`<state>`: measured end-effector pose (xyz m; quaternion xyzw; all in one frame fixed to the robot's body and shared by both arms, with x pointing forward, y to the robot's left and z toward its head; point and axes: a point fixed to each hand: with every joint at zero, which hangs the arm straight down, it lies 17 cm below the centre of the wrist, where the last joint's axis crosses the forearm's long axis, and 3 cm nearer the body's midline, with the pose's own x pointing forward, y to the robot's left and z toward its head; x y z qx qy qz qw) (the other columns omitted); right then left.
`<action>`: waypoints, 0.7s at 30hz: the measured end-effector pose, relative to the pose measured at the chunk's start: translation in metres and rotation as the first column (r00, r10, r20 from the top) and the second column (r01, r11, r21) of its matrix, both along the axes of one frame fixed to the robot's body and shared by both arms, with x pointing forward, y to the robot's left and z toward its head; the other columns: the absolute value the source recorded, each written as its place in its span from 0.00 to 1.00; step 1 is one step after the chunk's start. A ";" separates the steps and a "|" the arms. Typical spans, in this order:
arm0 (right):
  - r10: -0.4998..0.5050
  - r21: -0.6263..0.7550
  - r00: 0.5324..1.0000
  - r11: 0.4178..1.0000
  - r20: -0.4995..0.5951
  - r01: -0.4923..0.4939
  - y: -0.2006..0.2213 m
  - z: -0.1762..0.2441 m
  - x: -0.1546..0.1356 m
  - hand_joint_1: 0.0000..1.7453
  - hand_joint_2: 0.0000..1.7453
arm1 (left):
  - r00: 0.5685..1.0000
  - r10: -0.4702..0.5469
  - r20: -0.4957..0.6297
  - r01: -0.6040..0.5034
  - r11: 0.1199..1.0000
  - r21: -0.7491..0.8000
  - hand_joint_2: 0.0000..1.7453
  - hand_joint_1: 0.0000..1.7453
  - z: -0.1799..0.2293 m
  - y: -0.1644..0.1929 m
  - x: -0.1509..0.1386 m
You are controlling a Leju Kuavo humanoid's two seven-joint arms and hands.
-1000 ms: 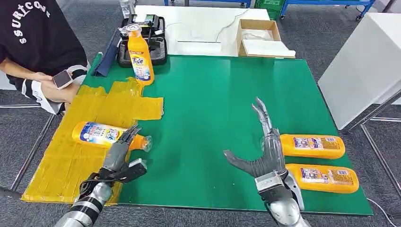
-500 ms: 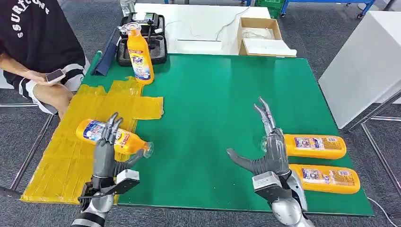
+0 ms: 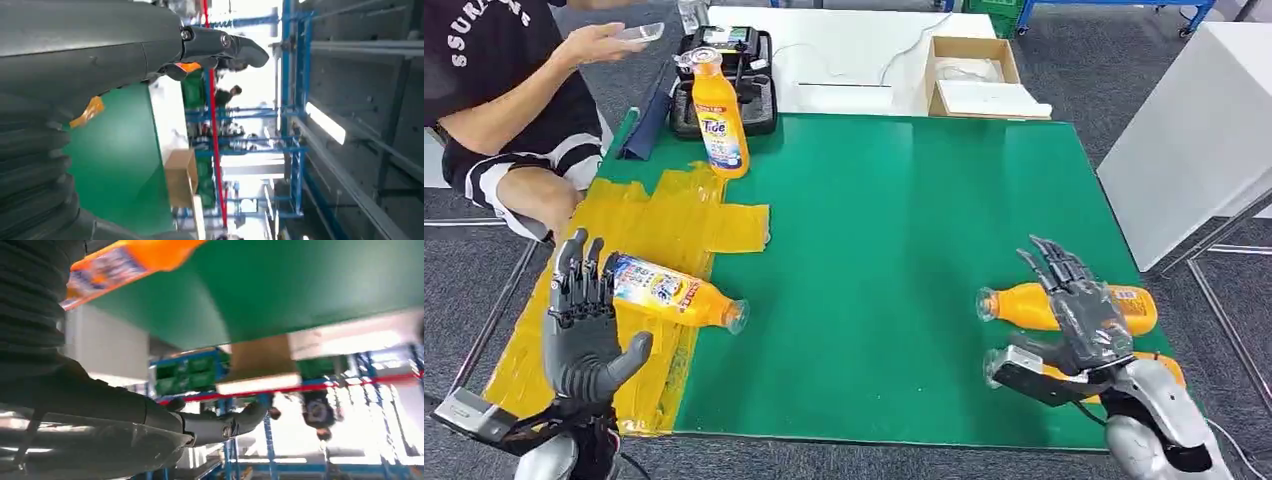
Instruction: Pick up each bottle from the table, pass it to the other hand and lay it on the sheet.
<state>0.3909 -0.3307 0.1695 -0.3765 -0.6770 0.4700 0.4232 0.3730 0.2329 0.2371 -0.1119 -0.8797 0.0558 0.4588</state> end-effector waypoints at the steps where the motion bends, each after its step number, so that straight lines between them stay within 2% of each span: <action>1: -0.014 -0.031 1.000 0.999 -0.015 0.013 -0.010 -0.004 -0.001 0.00 1.00 | 0.999 -0.031 -0.007 0.032 1.000 0.002 1.00 0.00 -0.003 -0.006 -0.003; 7: -0.089 -0.149 0.992 0.986 -0.090 0.075 -0.074 -0.015 -0.002 0.00 1.00 | 0.994 -0.105 -0.042 0.108 0.992 0.061 1.00 0.00 -0.021 -0.035 -0.020; 14: -0.131 -0.198 0.985 0.974 -0.113 0.107 -0.103 -0.015 -0.003 0.00 1.00 | 0.991 -0.121 -0.051 0.124 0.990 0.066 1.00 0.00 -0.024 -0.042 -0.022; 21: -0.216 -0.253 0.963 0.952 -0.159 0.171 -0.148 -0.021 -0.004 0.00 1.00 | 0.983 -0.165 -0.077 0.169 0.984 0.049 1.00 0.00 -0.033 -0.054 -0.023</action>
